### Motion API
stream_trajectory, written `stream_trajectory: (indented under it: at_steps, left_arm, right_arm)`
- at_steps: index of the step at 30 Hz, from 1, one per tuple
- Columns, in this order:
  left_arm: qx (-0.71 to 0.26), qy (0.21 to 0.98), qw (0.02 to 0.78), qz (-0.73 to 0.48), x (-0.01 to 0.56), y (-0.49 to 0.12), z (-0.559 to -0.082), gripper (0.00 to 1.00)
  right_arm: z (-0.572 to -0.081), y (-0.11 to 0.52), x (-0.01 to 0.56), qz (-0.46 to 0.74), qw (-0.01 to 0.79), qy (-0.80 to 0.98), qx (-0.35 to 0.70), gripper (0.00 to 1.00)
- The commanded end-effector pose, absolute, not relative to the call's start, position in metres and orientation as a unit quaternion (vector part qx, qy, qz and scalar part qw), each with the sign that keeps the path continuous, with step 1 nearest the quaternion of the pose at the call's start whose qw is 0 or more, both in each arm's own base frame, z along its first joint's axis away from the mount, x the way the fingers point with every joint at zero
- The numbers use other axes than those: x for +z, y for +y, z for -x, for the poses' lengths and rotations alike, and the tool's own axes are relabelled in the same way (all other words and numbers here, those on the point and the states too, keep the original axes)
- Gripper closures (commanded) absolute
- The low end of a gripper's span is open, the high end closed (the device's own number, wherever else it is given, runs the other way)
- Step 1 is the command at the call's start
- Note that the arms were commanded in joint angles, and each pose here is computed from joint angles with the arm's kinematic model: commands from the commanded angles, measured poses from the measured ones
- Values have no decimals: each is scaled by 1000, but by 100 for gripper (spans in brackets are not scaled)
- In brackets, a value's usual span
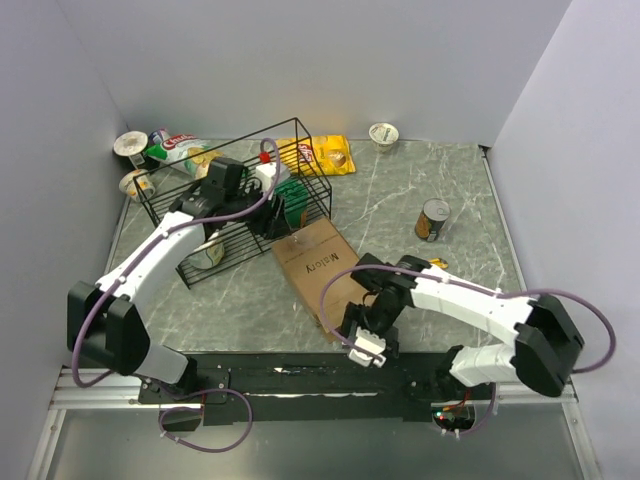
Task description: Unpack the express box
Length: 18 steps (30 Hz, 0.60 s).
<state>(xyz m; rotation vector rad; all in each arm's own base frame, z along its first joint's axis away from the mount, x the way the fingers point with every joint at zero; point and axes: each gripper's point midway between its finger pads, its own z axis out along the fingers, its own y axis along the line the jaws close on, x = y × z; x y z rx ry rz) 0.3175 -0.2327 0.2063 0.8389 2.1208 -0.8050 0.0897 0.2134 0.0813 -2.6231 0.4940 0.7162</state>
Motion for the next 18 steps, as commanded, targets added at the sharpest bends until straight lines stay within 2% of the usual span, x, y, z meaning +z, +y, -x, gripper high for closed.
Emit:
stream_trajectory:
  at_steps: [1, 9, 18]
  left_arm:
    - [-327, 799, 384, -329, 223, -231, -313, 47]
    - [-332, 796, 393, -318, 230, -227, -319, 46]
    - [-362, 791, 379, -315, 230, -243, -333, 46]
  right_arm:
    - [-91, 227, 81, 955, 190, -24, 226, 14]
    - [-119, 234, 47, 971, 159, -37, 176, 15]
    - [-123, 238, 33, 970, 184, -57, 148, 16]
